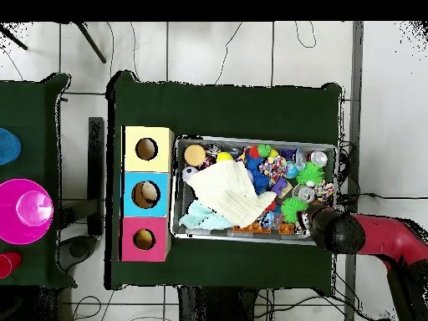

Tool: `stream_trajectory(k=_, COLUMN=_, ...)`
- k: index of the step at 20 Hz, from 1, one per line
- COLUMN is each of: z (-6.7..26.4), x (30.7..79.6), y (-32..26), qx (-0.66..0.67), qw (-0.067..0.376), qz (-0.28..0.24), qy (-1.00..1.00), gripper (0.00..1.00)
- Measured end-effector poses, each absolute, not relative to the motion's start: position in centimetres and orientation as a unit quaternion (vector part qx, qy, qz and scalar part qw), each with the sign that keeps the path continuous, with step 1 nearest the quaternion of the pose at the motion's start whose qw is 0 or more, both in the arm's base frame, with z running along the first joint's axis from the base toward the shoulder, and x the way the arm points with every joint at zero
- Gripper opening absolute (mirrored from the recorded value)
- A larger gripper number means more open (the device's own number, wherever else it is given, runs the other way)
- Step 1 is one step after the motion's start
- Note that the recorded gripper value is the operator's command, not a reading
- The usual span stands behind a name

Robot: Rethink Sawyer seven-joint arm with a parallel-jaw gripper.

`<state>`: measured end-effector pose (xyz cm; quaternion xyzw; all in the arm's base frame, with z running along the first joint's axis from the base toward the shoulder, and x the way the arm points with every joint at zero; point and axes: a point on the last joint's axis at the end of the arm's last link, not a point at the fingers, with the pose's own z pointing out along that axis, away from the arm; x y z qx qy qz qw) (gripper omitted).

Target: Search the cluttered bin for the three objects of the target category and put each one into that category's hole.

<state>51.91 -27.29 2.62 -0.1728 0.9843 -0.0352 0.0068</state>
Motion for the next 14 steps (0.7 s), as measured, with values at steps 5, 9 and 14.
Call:
stream_trajectory(k=5, z=1.3, x=50.9, y=-27.0, qx=-0.169, qw=-0.004, qz=-0.024, qy=0.985, gripper=1.00)
stream_trajectory(k=9, z=-0.2, x=49.9, y=-26.6, qx=-0.169, qw=-0.014, qz=-0.013, qy=0.985, gripper=1.00)
stream_trajectory(k=14, z=-1.8, x=49.9, y=-26.2, qx=-0.174, qw=-0.006, qz=-0.010, qy=0.985, gripper=1.00)
